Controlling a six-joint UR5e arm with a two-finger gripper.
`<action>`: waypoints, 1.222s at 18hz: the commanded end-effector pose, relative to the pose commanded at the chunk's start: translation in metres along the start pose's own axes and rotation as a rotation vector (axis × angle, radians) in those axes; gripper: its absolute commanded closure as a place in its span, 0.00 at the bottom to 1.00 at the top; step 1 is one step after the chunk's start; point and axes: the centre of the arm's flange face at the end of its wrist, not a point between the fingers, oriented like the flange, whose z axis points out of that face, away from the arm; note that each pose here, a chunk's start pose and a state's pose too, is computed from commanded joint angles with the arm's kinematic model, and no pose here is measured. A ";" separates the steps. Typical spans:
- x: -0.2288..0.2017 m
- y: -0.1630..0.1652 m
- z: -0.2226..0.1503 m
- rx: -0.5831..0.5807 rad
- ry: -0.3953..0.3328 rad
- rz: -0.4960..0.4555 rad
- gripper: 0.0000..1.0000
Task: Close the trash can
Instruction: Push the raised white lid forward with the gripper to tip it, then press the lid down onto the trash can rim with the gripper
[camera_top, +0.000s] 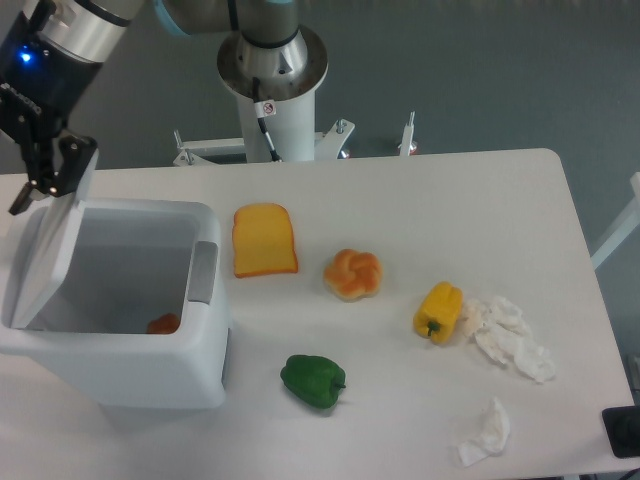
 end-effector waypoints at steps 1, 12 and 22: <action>-0.004 0.001 0.000 -0.009 -0.021 0.006 0.00; -0.034 0.019 0.004 -0.049 -0.073 0.034 0.00; -0.053 0.027 -0.002 -0.054 -0.099 0.037 0.00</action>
